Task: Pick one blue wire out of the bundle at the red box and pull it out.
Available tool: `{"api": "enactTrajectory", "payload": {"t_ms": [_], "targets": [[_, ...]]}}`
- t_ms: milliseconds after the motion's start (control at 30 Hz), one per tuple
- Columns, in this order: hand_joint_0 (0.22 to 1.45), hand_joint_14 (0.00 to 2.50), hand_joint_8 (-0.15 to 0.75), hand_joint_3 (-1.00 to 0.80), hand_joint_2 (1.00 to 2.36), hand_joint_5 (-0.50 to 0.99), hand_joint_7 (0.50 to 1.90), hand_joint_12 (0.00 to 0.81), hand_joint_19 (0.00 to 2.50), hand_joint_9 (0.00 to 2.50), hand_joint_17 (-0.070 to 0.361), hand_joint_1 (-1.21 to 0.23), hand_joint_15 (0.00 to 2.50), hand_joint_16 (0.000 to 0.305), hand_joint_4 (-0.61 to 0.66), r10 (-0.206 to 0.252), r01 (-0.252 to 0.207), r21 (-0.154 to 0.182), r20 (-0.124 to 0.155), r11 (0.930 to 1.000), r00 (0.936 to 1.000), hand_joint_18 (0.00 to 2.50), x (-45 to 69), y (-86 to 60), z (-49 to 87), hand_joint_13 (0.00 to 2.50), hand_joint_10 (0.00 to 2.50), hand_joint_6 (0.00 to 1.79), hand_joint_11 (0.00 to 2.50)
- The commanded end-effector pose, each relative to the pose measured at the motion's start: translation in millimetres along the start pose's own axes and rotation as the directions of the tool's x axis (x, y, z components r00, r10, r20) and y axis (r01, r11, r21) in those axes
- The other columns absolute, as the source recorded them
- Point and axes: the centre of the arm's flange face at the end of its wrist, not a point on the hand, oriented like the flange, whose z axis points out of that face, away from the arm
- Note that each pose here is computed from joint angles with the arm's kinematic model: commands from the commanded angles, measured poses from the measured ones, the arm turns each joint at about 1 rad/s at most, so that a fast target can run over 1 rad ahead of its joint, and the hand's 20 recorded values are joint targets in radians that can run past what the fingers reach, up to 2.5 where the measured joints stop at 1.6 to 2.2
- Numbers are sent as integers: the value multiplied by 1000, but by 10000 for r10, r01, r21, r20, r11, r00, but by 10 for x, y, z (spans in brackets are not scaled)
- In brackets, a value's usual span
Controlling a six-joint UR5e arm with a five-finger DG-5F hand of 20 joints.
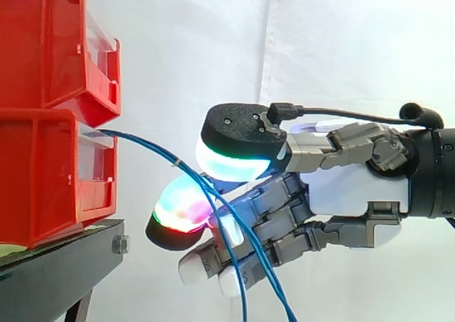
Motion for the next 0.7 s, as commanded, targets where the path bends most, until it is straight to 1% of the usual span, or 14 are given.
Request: {"api": "enactTrajectory", "payload": {"t_ms": [0, 233, 367, 400, 467, 533, 667], "targets": [[590, 11, 362, -480, 1001, -158, 833, 414, 495, 979, 107, -827, 413, 48, 275, 1, -1, -3, 2, 10000, 10000, 699, -1, 0, 1, 731, 3, 846, 1100], [564, 12, 372, -500, 1000, -150, 821, 417, 495, 976, 109, -808, 413, 48, 286, -15, 15, 1, 17, 10000, 10000, 718, -2, 0, 1, 744, 4, 820, 1054], [563, 11, 374, -500, 1000, -145, 836, 419, 506, 966, 108, -797, 410, 48, 285, 37, -36, -128, 70, 9999, 10000, 719, 11, 77, 28, 749, 5, 803, 1034], [562, 11, 375, -500, 1000, -144, 835, 417, 497, 964, 109, -795, 412, 48, 281, 37, -36, -128, 70, 9999, 10000, 721, 11, 77, 28, 750, 5, 801, 1033], [562, 11, 376, -500, 1000, -138, 855, 417, 497, 961, 109, -786, 410, 48, 293, -111, 112, -170, 69, 9998, 9999, 722, 31, 104, 32, 752, 7, 777, 1017], [562, 11, 377, -500, 1000, -135, 861, 419, 497, 957, 109, -784, 408, 48, 300, -185, 186, -129, 106, 9997, 9998, 722, 34, 81, 34, 752, 6, 765, 1003], [579, 11, 368, -464, 1003, -129, 892, 413, 500, 936, 107, -774, 408, 48, 287, -230, 231, -138, 77, 9996, 9997, 720, 56, 87, 29, 754, 7, 749, 916]]}}
